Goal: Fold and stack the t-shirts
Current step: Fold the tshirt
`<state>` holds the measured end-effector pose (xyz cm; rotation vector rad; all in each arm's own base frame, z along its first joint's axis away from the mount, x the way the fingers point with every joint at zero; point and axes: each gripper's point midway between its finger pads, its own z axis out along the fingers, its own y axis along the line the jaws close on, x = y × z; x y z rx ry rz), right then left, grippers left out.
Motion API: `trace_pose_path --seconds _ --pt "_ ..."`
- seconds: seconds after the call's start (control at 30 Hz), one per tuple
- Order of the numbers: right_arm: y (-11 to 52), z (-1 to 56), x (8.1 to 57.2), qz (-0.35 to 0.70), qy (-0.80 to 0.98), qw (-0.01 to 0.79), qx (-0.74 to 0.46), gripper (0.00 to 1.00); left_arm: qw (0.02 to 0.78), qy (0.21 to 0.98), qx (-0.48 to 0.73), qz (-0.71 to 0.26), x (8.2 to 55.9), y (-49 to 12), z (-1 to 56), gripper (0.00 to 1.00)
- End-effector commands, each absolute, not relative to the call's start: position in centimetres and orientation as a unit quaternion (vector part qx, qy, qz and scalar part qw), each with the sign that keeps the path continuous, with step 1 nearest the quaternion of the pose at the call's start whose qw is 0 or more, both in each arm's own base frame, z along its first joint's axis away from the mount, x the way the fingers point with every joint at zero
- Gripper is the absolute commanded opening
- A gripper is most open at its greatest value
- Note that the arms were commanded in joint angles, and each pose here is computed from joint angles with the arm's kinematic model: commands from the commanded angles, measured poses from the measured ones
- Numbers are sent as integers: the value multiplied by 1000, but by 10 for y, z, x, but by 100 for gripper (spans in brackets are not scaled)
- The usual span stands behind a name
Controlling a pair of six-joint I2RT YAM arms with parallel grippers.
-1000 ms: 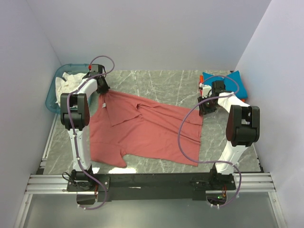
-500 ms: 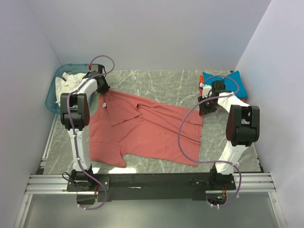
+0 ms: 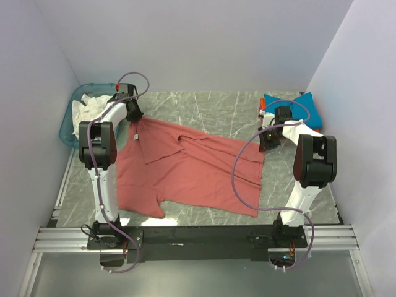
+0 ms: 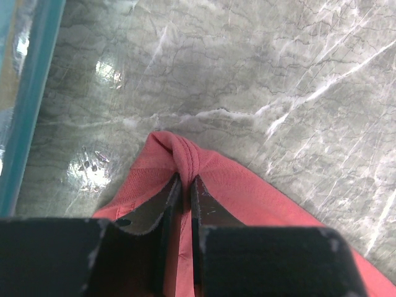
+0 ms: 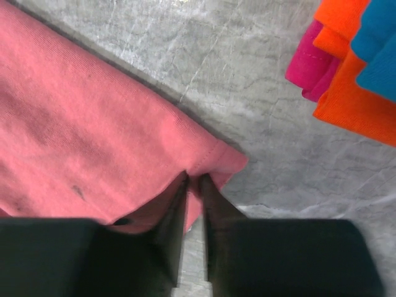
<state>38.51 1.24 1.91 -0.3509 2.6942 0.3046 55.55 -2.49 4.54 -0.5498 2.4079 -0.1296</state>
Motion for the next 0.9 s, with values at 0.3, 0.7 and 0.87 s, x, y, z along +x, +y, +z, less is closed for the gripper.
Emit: trace_pose_path --seconds 0.3,0.7,0.87 --pt "-2 58 419 68 949 284 -115 0 362 909 -200 -59 565 -24 75 14" --pt "-21 61 433 20 942 319 -97 0 365 907 -204 -50 573 -21 74 15" --pt "-34 60 439 -5 942 325 -83 0 366 907 -206 -45 578 -19 72 14"
